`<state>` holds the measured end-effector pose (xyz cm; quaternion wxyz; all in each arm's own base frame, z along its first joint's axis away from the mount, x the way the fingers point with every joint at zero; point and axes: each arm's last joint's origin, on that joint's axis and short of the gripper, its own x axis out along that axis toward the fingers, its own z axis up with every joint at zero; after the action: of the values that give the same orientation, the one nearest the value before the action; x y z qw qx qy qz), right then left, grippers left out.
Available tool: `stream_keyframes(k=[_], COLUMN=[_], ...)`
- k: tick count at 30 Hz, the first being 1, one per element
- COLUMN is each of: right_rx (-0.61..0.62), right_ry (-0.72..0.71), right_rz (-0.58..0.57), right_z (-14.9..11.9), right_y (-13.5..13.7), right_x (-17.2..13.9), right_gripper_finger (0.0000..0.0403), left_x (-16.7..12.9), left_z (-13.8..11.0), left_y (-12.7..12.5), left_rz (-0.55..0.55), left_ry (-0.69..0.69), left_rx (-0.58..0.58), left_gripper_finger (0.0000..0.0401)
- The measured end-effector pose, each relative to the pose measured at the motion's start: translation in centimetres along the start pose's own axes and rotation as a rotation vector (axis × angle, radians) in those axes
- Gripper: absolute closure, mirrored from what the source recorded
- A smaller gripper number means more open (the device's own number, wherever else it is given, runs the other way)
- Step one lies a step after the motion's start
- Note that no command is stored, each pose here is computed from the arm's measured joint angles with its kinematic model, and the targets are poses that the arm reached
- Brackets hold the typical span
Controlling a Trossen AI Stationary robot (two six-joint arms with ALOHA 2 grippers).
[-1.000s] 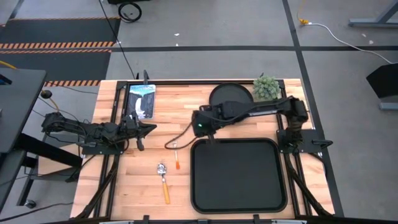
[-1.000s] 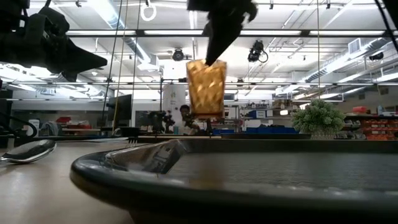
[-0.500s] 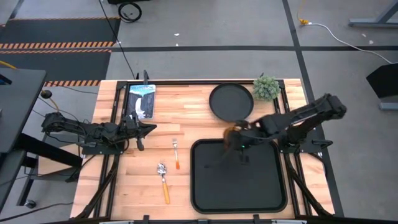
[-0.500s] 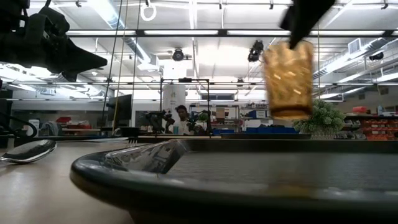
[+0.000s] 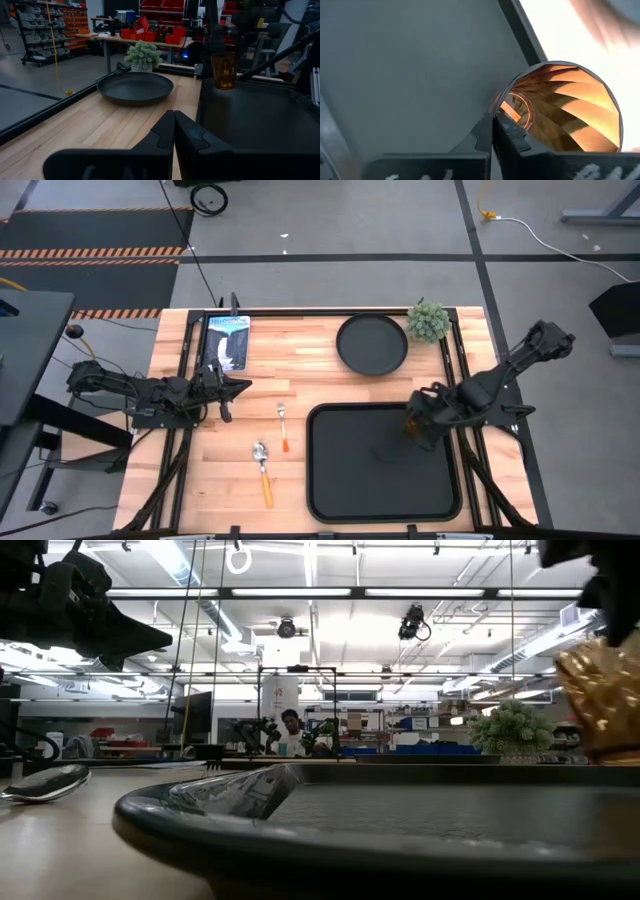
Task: Pick and place plate/cup/fork/spoon on tray
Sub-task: Put the yellow cup on the black tray, then put the black plate on the black tray
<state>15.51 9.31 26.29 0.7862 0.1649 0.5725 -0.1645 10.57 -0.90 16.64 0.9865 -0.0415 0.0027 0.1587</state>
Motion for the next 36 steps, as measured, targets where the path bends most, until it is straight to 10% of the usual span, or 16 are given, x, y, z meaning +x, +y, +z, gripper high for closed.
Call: stream_keyframes(k=[17, 36], right_rx=[0.142, 0.211], right_ry=[0.016, 0.107], right_rz=[-0.065, -0.078], right_z=[-4.4, -4.2], right_y=[-2.5, -2.8], right_x=[1.5, 0.8], right_gripper_finger=[0.0385, 0.0281], left_x=[0.0, 0.0], left_z=[0.0, 0.0], left_y=[0.0, 0.0], left_rz=[0.0, 0.0], left_ry=[0.0, 0.0], left_rx=[0.0, 0.0], left_gripper_finger=[0.039, 0.039])
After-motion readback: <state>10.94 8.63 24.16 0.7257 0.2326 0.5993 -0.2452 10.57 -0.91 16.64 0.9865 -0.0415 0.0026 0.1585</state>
